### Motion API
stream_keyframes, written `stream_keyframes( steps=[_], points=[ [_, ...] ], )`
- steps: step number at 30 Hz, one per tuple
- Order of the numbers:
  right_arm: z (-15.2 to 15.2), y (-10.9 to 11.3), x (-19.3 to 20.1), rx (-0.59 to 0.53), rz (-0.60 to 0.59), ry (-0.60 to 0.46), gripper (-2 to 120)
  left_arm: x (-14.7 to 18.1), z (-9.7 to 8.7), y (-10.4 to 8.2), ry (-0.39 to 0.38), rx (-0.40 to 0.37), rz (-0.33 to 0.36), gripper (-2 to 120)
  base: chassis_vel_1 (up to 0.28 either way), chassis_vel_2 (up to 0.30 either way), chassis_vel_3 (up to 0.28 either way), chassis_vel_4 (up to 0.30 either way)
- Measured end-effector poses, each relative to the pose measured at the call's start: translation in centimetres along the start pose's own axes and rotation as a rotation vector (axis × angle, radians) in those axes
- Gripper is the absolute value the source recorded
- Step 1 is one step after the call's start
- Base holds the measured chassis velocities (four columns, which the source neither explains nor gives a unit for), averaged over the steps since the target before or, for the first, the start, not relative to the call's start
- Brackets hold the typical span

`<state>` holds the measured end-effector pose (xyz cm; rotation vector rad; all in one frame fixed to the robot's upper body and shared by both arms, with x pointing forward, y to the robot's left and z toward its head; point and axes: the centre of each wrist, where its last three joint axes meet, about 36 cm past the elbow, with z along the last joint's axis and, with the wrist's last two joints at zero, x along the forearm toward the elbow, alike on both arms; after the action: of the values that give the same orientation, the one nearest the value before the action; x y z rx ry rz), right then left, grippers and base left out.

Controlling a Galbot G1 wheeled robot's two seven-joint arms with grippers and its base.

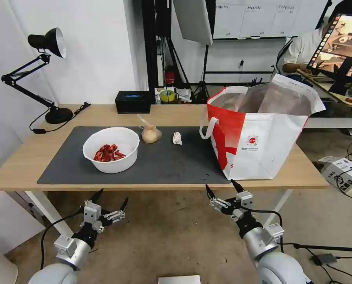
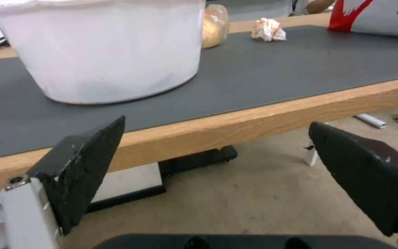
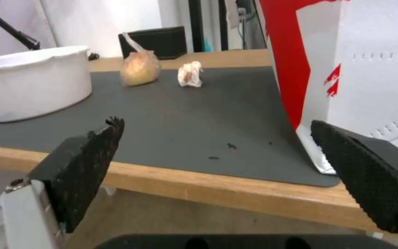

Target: Pick up the trash from the table and place it into the takeout bag.

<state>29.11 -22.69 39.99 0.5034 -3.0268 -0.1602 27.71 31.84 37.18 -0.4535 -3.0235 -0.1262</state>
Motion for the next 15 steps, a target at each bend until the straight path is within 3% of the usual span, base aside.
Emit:
stream_keyframes(
  steps=[8, 15],
  points=[
    [0.3, 0.3, -0.3, -0.001, -0.02, 0.015, 100, 0.1, 0.2, -0.3, -0.001, 0.004, 0.004, 100, 0.0, 0.0, 0.0, 0.0],
    [-0.6, 1.5, -2.9, -0.001, -0.094, 0.015, 100, 0.0, 0.2, -0.5, -0.002, 0.005, 0.003, 100, 0.0, 0.0, 0.0, 0.0]
  ],
)
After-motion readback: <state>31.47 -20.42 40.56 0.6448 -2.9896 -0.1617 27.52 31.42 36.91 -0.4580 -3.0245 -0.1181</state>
